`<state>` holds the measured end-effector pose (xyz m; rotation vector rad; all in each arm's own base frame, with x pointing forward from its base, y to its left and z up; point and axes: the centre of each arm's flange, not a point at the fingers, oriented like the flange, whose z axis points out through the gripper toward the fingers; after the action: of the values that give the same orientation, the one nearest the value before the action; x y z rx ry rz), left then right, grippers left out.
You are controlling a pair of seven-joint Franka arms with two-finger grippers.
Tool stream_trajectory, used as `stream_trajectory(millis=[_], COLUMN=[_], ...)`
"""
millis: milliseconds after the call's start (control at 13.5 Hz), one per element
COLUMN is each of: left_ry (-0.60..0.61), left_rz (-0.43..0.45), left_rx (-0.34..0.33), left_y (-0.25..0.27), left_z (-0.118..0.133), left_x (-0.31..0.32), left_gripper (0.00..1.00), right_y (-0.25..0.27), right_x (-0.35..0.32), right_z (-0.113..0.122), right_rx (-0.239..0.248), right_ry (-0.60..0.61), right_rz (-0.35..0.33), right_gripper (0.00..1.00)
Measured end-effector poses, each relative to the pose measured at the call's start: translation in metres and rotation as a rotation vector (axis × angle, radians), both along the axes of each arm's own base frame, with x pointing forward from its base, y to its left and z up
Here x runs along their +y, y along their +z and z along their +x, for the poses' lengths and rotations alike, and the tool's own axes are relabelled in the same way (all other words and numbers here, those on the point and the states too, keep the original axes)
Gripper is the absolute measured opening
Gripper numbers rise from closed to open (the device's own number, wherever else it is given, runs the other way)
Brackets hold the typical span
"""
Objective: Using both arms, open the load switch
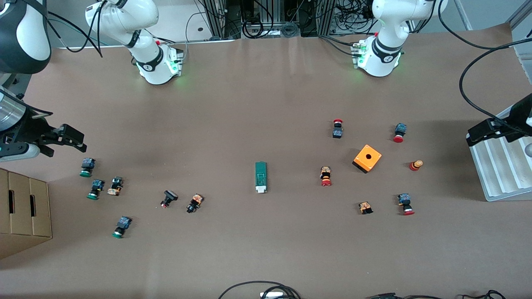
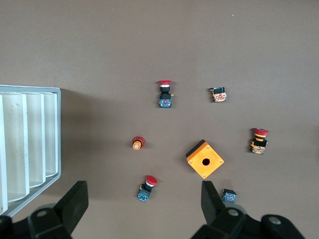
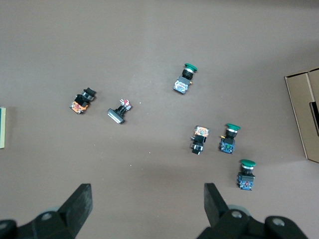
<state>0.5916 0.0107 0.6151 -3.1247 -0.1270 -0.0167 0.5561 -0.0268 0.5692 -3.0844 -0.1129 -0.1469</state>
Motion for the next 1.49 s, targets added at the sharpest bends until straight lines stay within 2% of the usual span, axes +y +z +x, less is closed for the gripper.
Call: stream_trajectory(millis=[1040,1486], left_ry=[-0.001,-0.030], left_rz=[0.004,0.002], left_rx=[0.007,0.070], left_y=[-0.004,-0.043], left_z=[0.002,0.019], left_x=[0.000,-0.016], left_gripper=[1.00,1.00], right_y=[0.001,0.002], right_x=[0.000,0.001], right_z=[0.001,0.002], right_rx=[-0.013,-0.018], right_ry=[-0.001,0.001], right_rz=[-0.001,-0.001], right_gripper=[1.00,1.00])
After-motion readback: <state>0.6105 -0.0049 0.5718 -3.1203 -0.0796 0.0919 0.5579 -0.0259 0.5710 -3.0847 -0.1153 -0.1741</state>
